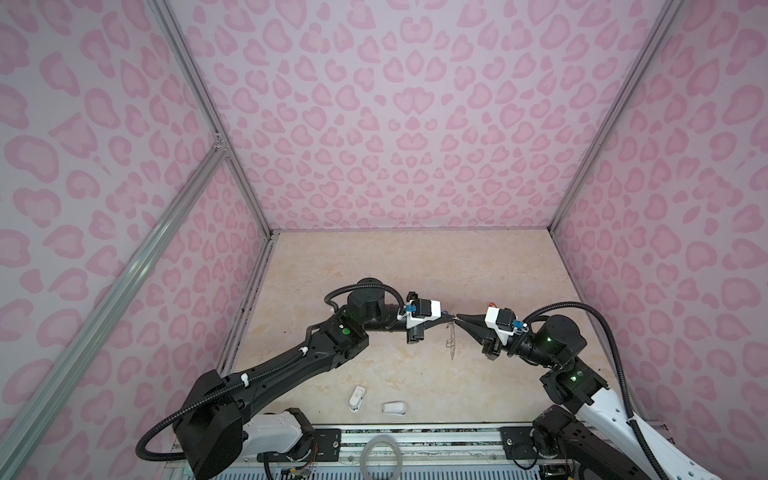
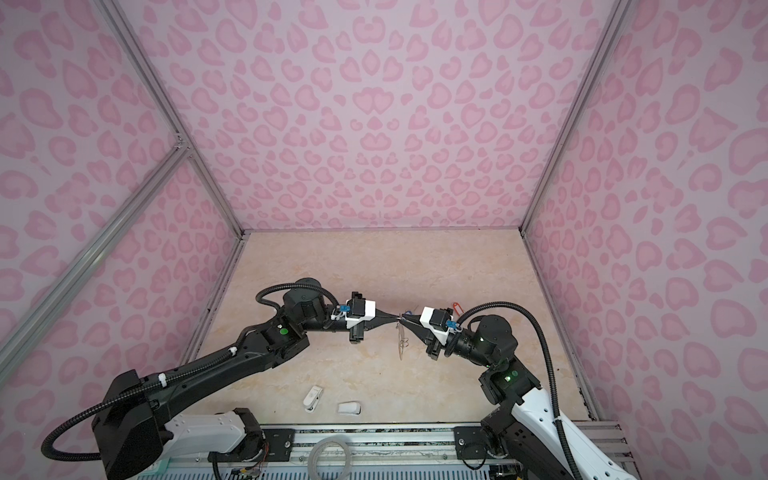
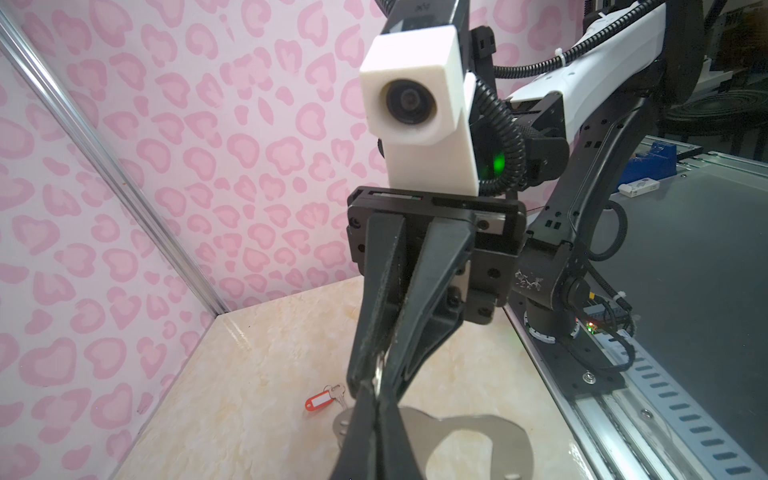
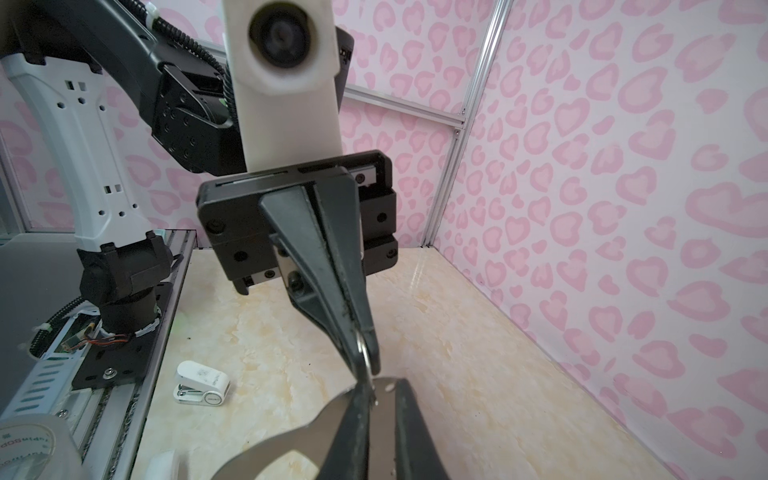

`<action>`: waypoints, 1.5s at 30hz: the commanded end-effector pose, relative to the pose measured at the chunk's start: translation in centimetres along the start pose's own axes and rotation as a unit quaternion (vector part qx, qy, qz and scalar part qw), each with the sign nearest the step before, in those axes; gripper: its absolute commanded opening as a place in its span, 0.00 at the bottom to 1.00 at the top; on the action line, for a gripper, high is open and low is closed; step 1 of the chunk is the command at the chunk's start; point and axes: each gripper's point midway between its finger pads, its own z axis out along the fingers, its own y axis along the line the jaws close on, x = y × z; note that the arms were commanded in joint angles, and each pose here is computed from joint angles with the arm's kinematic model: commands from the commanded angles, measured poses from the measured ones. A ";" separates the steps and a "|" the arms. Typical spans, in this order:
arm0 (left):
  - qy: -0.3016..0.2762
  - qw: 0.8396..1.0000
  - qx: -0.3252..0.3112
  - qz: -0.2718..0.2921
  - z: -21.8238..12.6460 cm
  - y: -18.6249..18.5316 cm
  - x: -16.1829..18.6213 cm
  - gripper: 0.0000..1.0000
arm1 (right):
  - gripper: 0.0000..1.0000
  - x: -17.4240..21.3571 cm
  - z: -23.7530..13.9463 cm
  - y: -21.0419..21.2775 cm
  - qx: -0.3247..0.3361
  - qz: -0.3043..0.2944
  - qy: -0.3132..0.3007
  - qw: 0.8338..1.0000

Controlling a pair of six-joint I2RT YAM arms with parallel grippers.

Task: Put the keys on the keyring
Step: 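Open the left gripper and lift it away from the plate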

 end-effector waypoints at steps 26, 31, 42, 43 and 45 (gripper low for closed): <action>0.047 0.984 -0.145 -0.090 -3.1 7.0 2.9 0.73 | 0.00 4.0 -1.0 -2.8 0.092 0.005 0.092 0.991; 0.147 0.947 -0.202 -0.203 -3.7 10.0 6.7 0.77 | 0.00 5.3 -2.5 -4.7 0.159 0.002 0.138 0.978; 0.257 0.868 -0.169 -0.389 -0.7 10.2 18.2 0.65 | 0.00 5.8 -8.2 -9.1 0.320 0.017 0.181 0.930; 0.265 0.864 -0.160 -0.397 -0.3 10.0 18.9 0.65 | 0.00 5.9 -8.5 -9.1 0.323 0.020 0.185 0.928; 0.279 0.856 -0.139 -0.412 0.5 9.6 20.5 0.64 | 0.00 6.1 -8.6 -9.0 0.322 0.025 0.194 0.926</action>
